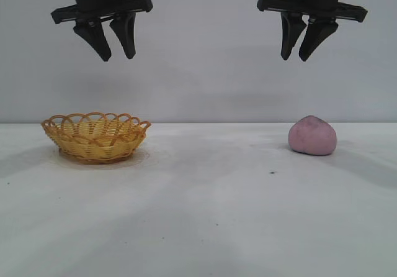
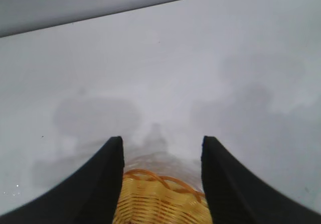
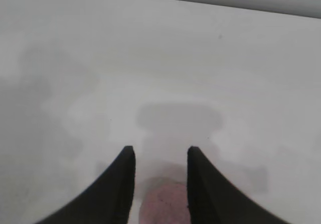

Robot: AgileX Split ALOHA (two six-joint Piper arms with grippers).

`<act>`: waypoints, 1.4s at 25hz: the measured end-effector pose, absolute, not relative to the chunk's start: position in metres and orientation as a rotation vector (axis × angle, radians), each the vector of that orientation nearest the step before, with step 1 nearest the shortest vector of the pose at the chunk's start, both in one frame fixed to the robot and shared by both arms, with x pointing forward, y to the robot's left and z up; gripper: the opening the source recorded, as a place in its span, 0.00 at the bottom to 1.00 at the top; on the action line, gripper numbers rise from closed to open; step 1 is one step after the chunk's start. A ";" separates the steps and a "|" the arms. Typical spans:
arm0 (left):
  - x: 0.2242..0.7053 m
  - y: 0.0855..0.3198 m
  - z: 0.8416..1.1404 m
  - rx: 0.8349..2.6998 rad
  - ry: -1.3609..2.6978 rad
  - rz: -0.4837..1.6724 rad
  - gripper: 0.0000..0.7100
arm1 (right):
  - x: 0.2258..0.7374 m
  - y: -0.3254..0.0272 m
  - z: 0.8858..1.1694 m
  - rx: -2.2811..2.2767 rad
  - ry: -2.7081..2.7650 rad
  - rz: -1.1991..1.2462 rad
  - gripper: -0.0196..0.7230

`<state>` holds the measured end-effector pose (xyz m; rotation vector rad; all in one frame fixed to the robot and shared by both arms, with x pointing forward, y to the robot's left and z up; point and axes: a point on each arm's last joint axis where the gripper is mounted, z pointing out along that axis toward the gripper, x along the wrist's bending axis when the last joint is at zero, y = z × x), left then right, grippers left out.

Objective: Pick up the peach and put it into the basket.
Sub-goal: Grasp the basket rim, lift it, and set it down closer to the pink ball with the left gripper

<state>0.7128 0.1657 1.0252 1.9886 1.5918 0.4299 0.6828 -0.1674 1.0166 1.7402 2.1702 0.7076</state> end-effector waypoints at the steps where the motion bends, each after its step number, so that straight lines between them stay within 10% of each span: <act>1: 0.713 0.166 1.025 1.989 1.592 0.430 0.43 | 0.683 -0.167 1.017 1.740 2.170 0.708 0.36; 13: 0.711 0.183 1.020 2.074 1.621 0.382 0.43 | 0.682 -0.167 1.016 1.744 2.175 0.701 0.36; 20: 0.717 0.234 0.979 2.249 1.664 0.219 0.43 | 0.682 -0.167 1.016 1.745 2.179 0.701 0.36; 31: 0.723 0.235 0.919 2.343 1.683 0.100 0.43 | 0.681 -0.166 1.016 1.737 2.202 0.695 0.36; 35: 0.723 0.233 0.916 2.325 1.689 0.058 0.09 | 0.681 -0.166 1.016 1.737 2.202 0.695 0.36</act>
